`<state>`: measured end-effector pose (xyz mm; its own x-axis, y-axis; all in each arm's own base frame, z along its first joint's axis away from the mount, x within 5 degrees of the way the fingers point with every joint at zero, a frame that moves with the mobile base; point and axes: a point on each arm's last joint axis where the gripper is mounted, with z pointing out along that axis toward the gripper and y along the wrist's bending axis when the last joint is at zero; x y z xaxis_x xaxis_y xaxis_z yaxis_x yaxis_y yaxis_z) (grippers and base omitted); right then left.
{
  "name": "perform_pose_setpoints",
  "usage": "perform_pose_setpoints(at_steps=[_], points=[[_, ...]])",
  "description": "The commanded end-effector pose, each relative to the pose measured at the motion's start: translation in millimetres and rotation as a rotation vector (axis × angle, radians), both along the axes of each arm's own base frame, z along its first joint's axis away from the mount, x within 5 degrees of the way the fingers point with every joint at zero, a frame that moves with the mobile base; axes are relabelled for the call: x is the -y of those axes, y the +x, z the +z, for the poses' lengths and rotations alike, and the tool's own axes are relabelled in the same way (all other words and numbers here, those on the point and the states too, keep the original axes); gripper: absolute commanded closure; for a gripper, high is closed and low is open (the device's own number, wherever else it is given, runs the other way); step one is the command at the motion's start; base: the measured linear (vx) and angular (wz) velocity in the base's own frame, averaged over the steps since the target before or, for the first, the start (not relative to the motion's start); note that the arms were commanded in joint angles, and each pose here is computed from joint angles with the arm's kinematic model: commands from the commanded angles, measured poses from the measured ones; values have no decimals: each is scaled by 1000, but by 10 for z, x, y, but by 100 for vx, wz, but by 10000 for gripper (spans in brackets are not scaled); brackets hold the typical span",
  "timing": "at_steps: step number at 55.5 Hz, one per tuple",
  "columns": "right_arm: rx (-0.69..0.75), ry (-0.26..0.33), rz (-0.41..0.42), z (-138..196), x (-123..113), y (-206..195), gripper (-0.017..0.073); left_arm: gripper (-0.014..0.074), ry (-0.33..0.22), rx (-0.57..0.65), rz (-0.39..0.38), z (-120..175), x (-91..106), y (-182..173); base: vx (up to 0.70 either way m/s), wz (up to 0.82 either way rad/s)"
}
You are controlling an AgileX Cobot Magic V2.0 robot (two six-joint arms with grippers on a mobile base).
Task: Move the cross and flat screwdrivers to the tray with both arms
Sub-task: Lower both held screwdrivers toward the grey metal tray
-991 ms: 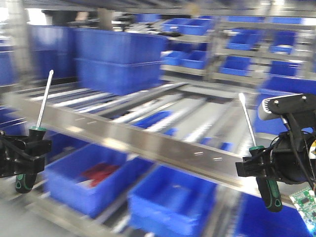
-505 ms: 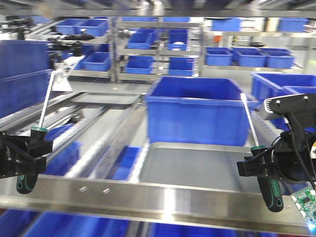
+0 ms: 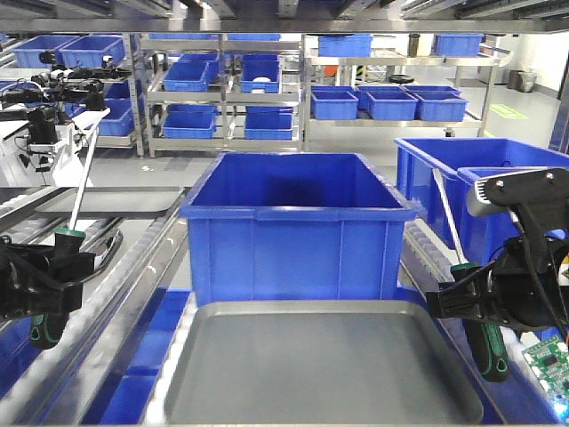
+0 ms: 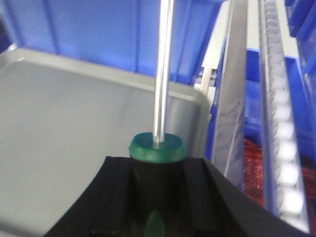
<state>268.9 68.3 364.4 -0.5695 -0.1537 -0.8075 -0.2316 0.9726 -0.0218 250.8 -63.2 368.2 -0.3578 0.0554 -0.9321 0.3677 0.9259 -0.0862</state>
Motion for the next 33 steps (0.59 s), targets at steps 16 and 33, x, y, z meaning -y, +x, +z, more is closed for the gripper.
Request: perform_pose_setpoints(at_steps=[16, 33], points=[[145, 27, 2, 263, 17, -20, 567, 594, -44, 102, 39, 223, -25, -29, 18, -10], [145, 27, 2, 263, 17, -20, 567, 594, -44, 102, 39, 223, -25, -29, 10, -4]])
